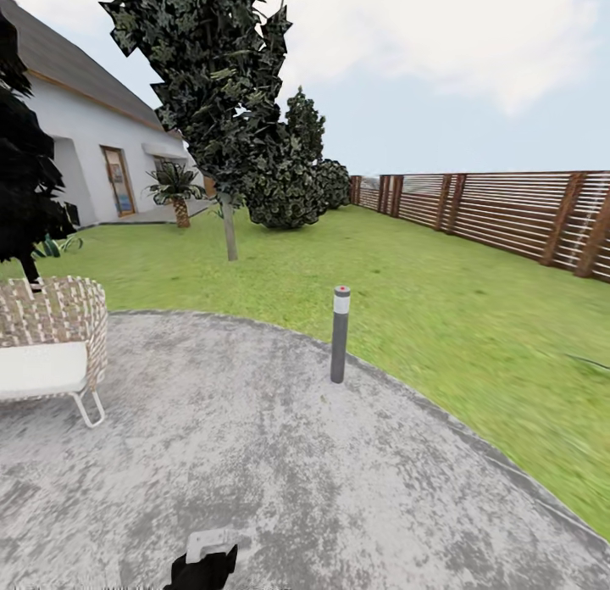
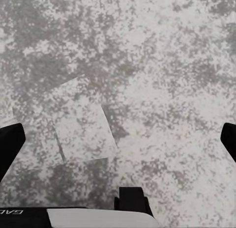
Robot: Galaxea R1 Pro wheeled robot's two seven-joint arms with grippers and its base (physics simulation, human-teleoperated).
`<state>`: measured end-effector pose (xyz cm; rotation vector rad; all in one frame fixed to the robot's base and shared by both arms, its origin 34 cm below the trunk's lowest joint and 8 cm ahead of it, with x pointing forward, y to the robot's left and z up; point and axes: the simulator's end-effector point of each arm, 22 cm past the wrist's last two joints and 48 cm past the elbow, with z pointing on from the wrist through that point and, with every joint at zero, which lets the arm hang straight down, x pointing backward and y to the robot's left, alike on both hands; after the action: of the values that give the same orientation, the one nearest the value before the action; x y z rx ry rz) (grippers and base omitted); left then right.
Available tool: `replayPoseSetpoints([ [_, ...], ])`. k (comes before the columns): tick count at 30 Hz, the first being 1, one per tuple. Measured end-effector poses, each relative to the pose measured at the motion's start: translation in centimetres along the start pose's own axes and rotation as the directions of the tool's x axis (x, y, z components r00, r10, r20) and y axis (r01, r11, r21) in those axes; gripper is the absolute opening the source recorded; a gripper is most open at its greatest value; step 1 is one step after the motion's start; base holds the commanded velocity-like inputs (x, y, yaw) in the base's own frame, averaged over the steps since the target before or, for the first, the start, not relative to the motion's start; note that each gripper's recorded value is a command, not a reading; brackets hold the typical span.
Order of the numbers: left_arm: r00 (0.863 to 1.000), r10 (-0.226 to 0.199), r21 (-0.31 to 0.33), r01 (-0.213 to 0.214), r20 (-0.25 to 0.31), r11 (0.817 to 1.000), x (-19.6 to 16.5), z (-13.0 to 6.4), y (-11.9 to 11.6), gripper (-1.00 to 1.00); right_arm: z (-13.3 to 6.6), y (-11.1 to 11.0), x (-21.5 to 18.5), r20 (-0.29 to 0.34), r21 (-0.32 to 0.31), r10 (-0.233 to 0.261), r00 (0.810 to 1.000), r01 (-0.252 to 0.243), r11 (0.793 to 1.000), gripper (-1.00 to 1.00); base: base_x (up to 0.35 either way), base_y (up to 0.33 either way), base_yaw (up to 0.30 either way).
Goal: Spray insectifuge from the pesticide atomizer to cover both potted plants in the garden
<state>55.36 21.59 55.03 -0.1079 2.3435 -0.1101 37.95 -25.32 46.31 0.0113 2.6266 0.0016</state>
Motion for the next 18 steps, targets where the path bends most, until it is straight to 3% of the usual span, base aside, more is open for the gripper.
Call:
replayPoseSetpoints([
  [18, 1.0, -0.002, -0.001, 0.002, 0.001, 1.0, 2.6, 2.1, 0.4, 1.0, 2.8, -0.1, 1.9, 0.002, 0.001, -0.003, 1.0, 0.003, 1.0, 1.0, 0.0, 0.0, 0.256],
])
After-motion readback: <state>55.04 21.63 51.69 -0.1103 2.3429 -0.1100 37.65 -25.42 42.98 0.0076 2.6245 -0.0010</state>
